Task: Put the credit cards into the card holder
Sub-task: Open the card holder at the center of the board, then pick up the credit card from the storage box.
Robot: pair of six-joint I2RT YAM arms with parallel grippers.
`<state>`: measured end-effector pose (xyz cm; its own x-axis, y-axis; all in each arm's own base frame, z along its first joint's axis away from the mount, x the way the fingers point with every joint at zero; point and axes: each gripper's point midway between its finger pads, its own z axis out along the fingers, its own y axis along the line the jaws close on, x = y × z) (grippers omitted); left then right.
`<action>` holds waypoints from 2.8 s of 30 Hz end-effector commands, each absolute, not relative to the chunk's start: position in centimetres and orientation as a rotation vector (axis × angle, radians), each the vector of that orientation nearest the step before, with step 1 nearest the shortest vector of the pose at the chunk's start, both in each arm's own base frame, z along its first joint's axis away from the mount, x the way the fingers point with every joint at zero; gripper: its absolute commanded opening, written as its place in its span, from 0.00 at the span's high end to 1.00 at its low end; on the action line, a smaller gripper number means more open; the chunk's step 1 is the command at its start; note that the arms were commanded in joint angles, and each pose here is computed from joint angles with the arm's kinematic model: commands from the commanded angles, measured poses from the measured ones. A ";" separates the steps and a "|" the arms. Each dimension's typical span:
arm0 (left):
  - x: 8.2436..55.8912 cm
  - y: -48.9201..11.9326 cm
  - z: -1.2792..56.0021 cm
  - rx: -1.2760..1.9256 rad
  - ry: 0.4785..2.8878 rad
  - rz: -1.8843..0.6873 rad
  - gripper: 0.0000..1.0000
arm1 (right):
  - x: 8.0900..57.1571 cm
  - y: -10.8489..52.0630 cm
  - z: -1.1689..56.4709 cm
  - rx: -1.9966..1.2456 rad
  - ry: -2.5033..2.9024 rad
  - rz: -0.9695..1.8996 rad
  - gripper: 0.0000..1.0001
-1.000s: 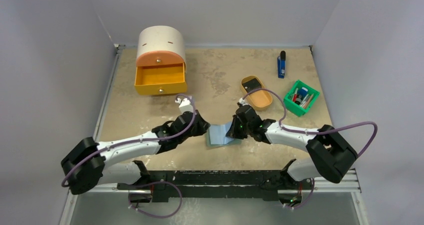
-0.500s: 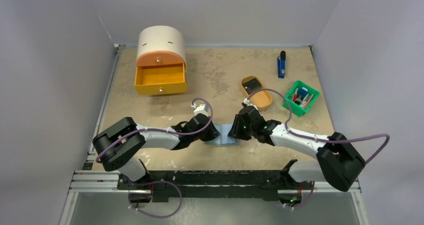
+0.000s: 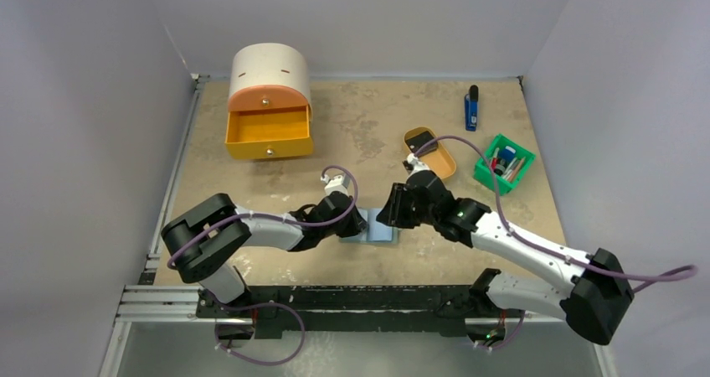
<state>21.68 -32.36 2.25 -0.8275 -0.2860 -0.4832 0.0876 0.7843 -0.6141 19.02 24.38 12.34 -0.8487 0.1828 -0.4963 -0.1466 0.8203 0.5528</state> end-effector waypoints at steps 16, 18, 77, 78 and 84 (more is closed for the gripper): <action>21.0 -30.3 1.0 -0.169 2.401 -0.805 1.00 | 18.6 22.4 0.2 0.292 2.701 0.518 0.78; 20.9 -30.0 0.7 -0.170 2.406 -0.796 1.00 | 18.0 21.7 -0.9 0.305 2.729 0.488 0.78; 22.6 -30.9 7.6 -0.134 2.274 -0.846 0.76 | 41.8 11.3 17.6 0.898 2.076 0.573 0.36; 22.5 -30.9 7.6 -0.133 2.275 -0.846 0.76 | 42.5 11.1 17.3 0.910 2.070 0.574 0.35; 22.5 -30.9 7.0 -0.126 2.288 -0.836 0.76 | 44.7 9.9 13.8 1.034 2.057 0.572 0.31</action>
